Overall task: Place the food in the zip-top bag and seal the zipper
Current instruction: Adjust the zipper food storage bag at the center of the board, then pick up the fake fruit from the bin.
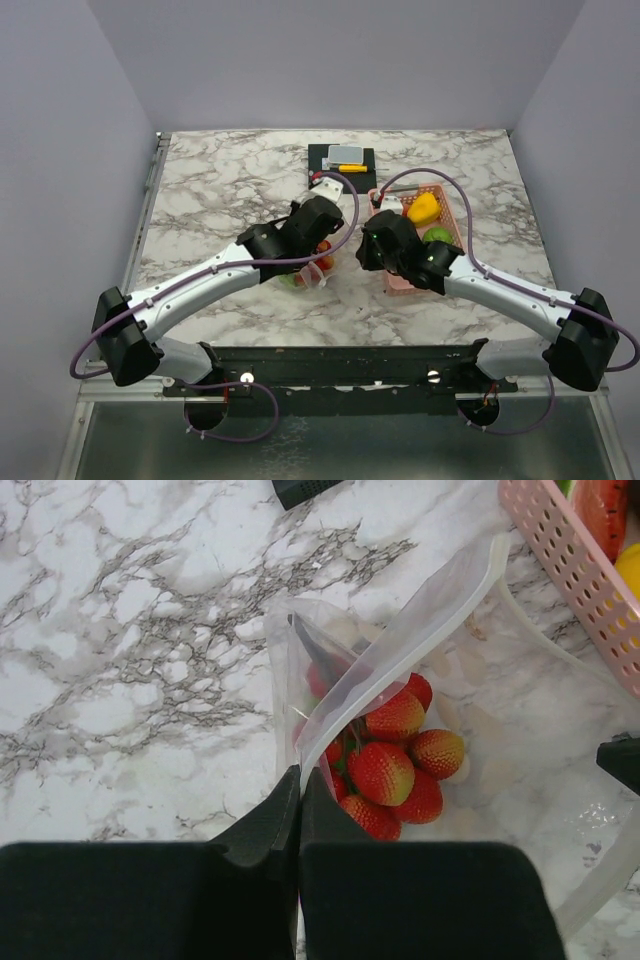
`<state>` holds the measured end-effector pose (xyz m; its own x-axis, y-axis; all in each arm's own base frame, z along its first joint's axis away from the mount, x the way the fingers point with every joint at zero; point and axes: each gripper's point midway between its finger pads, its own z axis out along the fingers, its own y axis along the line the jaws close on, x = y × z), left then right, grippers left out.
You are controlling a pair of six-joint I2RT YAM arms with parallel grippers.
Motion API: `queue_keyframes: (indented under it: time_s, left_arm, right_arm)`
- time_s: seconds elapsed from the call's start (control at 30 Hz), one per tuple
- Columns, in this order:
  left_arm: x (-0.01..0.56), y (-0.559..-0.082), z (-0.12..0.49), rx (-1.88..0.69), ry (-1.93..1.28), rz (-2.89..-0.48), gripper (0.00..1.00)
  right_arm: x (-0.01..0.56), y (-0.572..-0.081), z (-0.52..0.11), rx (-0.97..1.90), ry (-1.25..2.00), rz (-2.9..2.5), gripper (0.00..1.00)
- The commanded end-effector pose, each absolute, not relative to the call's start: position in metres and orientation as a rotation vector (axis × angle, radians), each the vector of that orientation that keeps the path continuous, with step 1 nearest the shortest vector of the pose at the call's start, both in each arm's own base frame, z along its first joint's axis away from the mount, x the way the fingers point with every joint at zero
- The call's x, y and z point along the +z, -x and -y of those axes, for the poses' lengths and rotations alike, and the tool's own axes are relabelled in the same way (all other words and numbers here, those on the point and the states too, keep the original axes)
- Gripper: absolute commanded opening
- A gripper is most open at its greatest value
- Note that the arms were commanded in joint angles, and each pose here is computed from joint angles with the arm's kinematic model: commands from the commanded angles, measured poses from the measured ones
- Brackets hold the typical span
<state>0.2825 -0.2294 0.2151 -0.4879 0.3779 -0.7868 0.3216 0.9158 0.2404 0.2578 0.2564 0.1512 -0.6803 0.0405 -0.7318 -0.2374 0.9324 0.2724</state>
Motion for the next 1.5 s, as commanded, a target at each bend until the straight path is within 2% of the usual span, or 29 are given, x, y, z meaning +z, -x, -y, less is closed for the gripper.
queue_keyframes:
  time_s: [0.0, 0.17, 0.27, 0.4, 0.7, 1.0, 1.47]
  left_arm:
    - [0.227, -0.283, 0.236, -0.024, -0.482, -2.05, 0.0]
    - [0.22, -0.281, 0.237, -0.048, -0.48, -2.05, 0.0]
    - [0.217, -0.281, 0.239, -0.063, -0.478, -2.054, 0.0]
    - [0.216, -0.282, 0.237, -0.062, -0.474, -2.057, 0.0]
    - [0.216, -0.282, 0.233, -0.054, -0.471, -2.054, 0.0]
    - [0.221, -0.283, 0.227, -0.052, -0.45, -2.04, 0.0]
    - [0.221, -0.283, 0.224, -0.056, -0.444, -2.032, 0.0]
  right_arm:
    - [0.164, -0.256, -0.256, 0.466, 0.141, -2.277, 0.12]
    - [0.182, -0.254, -0.253, 0.476, 0.142, -2.253, 0.3]
    - [0.193, -0.255, -0.244, 0.454, 0.124, -2.227, 0.45]
    - [0.21, -0.255, -0.227, 0.415, 0.09, -2.168, 0.56]
    - [0.227, -0.255, -0.184, 0.212, 0.041, -2.133, 0.59]
    - [0.208, -0.264, -0.138, -0.041, -0.001, -2.185, 0.6]
    - [0.151, -0.298, -0.139, 0.103, -0.077, -2.315, 0.61]
